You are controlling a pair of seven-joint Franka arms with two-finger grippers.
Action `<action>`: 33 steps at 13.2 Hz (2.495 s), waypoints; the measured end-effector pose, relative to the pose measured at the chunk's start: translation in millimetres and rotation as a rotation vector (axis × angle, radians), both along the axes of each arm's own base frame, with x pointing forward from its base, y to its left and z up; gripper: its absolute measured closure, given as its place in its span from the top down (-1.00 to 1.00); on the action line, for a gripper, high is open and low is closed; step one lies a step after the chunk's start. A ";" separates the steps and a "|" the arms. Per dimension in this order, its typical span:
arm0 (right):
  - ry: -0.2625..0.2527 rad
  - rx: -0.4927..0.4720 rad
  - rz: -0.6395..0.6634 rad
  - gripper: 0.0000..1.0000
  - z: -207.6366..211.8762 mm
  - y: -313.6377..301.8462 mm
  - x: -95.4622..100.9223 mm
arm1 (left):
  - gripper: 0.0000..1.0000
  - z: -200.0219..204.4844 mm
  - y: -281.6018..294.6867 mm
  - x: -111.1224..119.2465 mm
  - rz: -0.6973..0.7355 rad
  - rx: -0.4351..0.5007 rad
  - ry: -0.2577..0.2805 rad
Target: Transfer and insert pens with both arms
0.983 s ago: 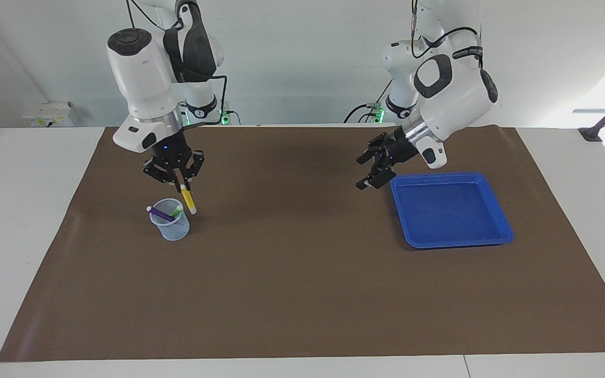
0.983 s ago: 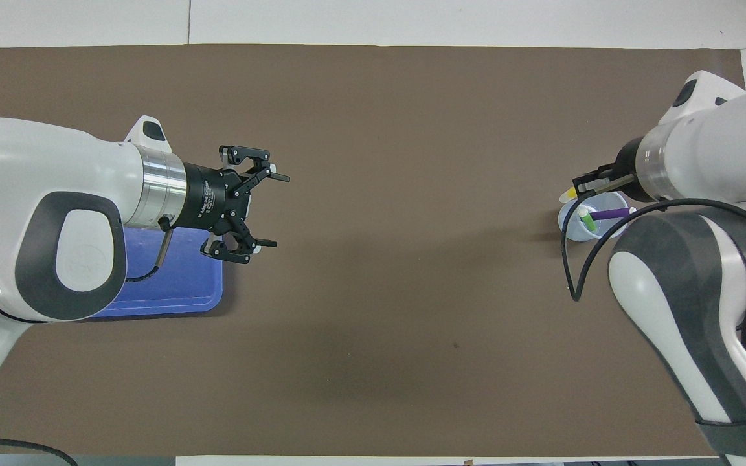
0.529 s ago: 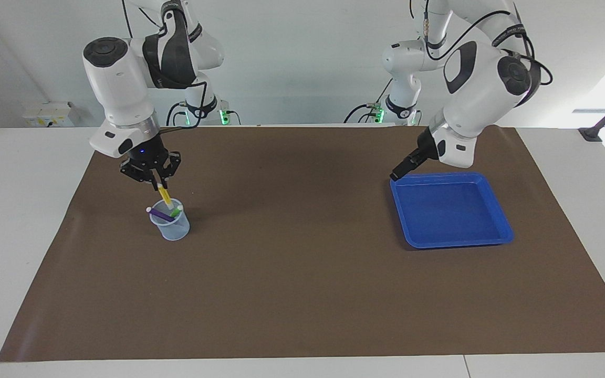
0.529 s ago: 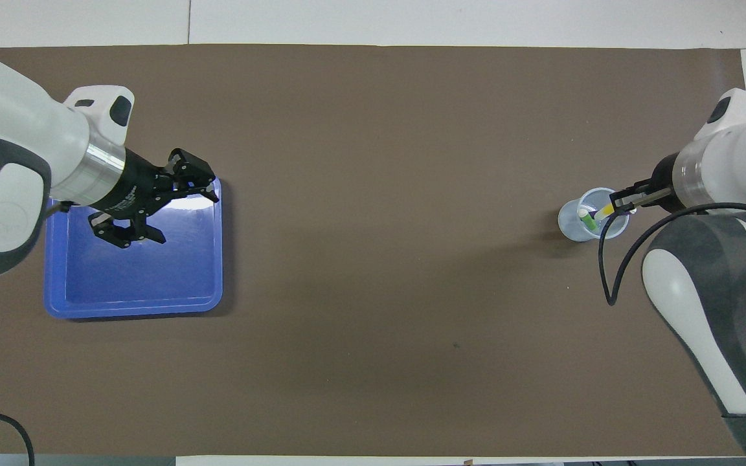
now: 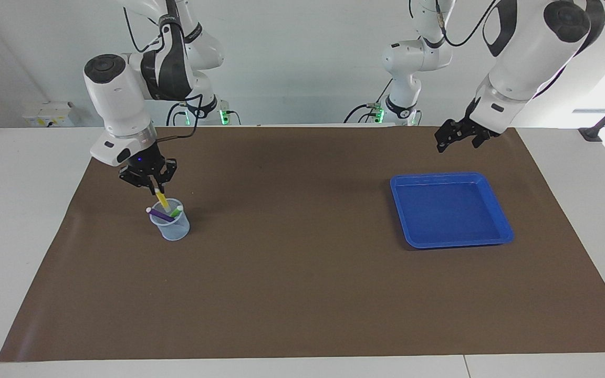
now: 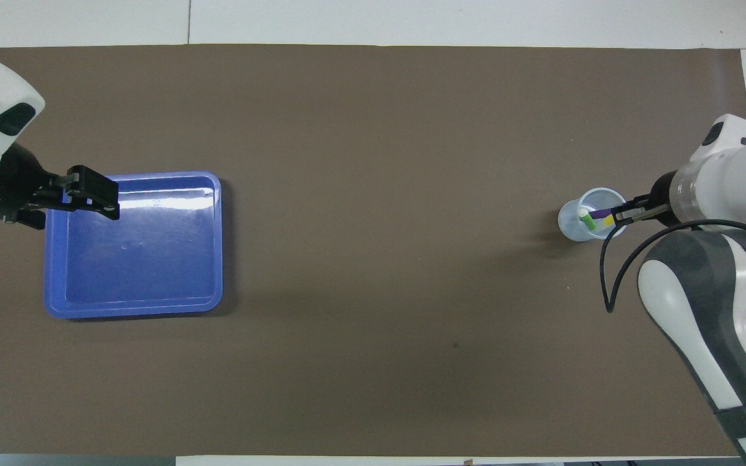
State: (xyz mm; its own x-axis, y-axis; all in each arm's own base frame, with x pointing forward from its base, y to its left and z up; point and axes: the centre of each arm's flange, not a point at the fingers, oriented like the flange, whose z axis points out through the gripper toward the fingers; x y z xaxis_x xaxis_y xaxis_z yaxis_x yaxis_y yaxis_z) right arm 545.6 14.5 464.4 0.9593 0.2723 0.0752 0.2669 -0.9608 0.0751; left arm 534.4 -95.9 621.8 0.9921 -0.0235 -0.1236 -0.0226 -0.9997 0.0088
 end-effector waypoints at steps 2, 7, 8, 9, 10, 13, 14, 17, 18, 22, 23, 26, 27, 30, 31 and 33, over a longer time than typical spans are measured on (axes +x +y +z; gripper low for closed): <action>-0.012 0.001 0.001 -0.27 -1.6 0.4 0.5 | 1.00 12.7 5.0 -11.4 -0.058 -0.004 -0.026; -0.061 0.003 0.002 0.89 18.1 0.9 8.4 | 1.00 -20.9 10.4 3.7 -0.059 -0.009 -0.027; -0.077 0.004 0.002 1.00 28.1 0.9 11.4 | 1.00 -20.3 10.7 5.2 -0.060 -0.009 -0.029; -0.084 0.004 0.000 1.00 37.2 0.4 13.4 | 1.00 -18.7 10.6 5.3 -0.062 -0.010 -0.032; -0.084 0.005 -0.007 1.00 47.4 -1.6 14.8 | 1.00 -16.7 10.6 5.4 -0.064 -0.010 -0.036; -0.056 0.046 -0.096 1.00 80.2 -8.9 15.0 | 1.00 -13.0 12.5 5.2 -0.061 -0.011 -0.044; -0.045 0.058 -0.136 1.00 91.2 -9.9 14.4 | 1.00 -12.7 13.7 5.2 -0.059 -0.011 -0.044; -0.015 0.066 -0.225 1.00 115.6 -9.2 15.4 | 1.00 -12.5 16.8 5.6 -0.053 -0.011 -0.045; -0.003 0.067 -0.253 1.00 119.9 -8.8 16.7 | 1.00 -12.5 17.0 5.6 -0.053 -0.011 -0.044; 0.047 0.064 -0.335 1.00 119.6 -8.4 18.0 | 1.00 -12.5 17.3 5.6 -0.053 -0.011 -0.045; 0.054 0.073 -0.346 1.00 117.1 -10.6 18.3 | 1.00 -12.5 17.4 5.6 -0.052 -0.011 -0.044; 0.063 0.117 -0.373 1.00 116.0 -18.4 19.0 | 1.00 -12.5 17.4 5.7 -0.052 -0.011 -0.044; 0.068 0.117 -0.375 1.00 116.0 -19.4 18.5 | 1.00 -12.5 17.4 5.7 -0.052 -0.011 -0.044; 0.084 0.089 -0.370 1.00 115.5 -19.6 16.1 | 1.00 -12.5 17.5 5.7 -0.052 -0.011 -0.044; 0.081 0.060 -0.356 1.00 115.9 -15.7 15.8 | 1.00 -12.5 17.5 5.7 -0.052 -0.011 -0.044; 0.075 0.028 -0.324 1.00 116.6 -0.6 15.6 | 1.00 -12.5 17.5 5.7 -0.052 -0.011 -0.044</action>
